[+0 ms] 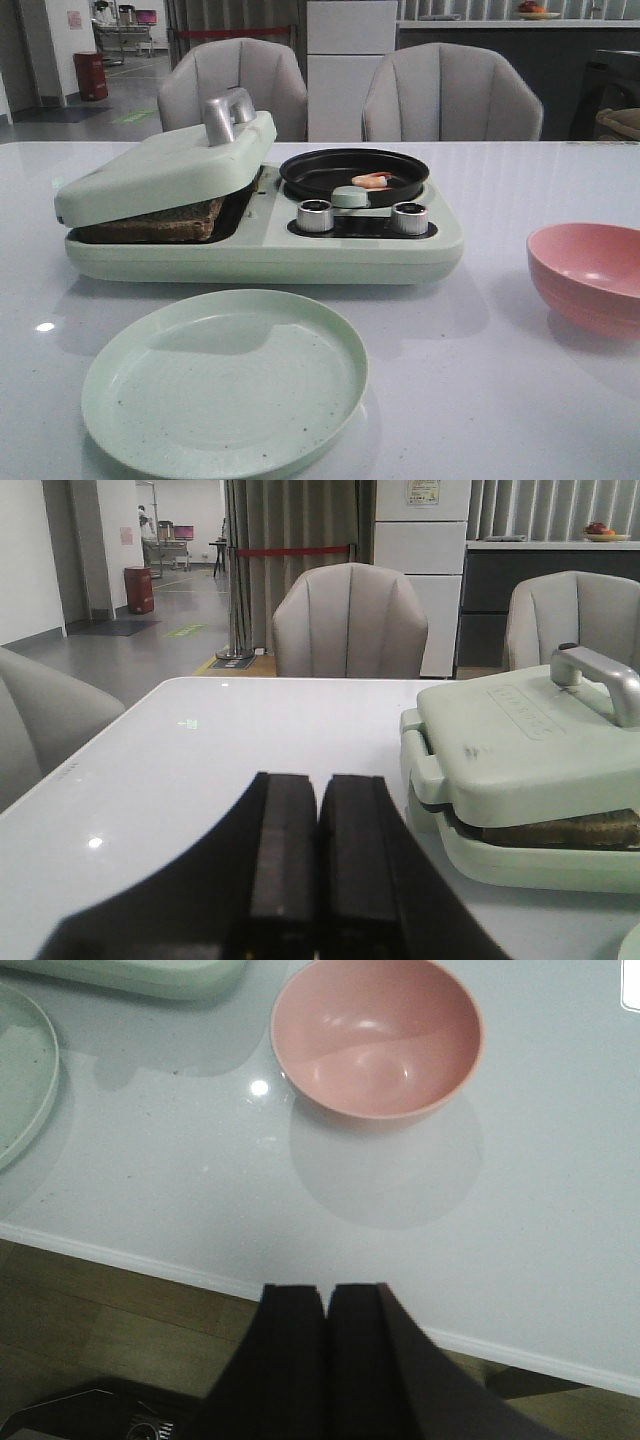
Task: Make breakfast with bread and shrimp
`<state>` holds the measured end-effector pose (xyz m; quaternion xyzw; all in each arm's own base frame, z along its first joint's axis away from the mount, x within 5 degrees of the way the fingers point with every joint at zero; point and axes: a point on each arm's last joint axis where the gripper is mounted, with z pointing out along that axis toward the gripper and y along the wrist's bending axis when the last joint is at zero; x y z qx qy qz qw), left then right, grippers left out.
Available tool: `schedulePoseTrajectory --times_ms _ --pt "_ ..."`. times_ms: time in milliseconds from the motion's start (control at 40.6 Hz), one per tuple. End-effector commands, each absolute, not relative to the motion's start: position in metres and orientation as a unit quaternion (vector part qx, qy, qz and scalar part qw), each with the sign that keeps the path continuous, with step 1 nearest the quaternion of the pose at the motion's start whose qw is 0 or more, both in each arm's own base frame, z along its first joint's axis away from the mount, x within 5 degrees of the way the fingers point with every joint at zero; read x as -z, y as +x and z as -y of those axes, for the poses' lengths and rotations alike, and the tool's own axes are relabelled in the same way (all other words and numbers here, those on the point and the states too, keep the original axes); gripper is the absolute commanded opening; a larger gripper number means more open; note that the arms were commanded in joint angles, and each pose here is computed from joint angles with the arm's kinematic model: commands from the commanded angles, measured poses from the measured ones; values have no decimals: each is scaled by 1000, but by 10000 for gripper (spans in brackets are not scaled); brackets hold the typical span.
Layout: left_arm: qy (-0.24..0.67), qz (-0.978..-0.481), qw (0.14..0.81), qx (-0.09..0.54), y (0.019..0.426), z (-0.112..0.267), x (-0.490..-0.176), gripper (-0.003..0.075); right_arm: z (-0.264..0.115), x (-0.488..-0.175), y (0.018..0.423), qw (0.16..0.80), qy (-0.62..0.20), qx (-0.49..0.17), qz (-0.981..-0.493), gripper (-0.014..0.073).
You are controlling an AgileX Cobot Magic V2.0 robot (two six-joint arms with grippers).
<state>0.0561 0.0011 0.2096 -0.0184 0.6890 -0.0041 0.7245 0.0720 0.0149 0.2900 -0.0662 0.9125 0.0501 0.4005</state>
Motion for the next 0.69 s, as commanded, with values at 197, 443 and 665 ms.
schedulePoseTrajectory --times_ms 197,443,665 --pt "-8 -659 752 29 55 1 -209 101 -15 -302 76 437 -66 -51 -895 35" --pt "-8 -659 751 29 55 1 -208 101 -15 -302 76 437 -66 -51 -895 35" --pt "-8 -659 751 29 55 1 -208 101 -15 -302 76 437 -66 -51 -895 35"
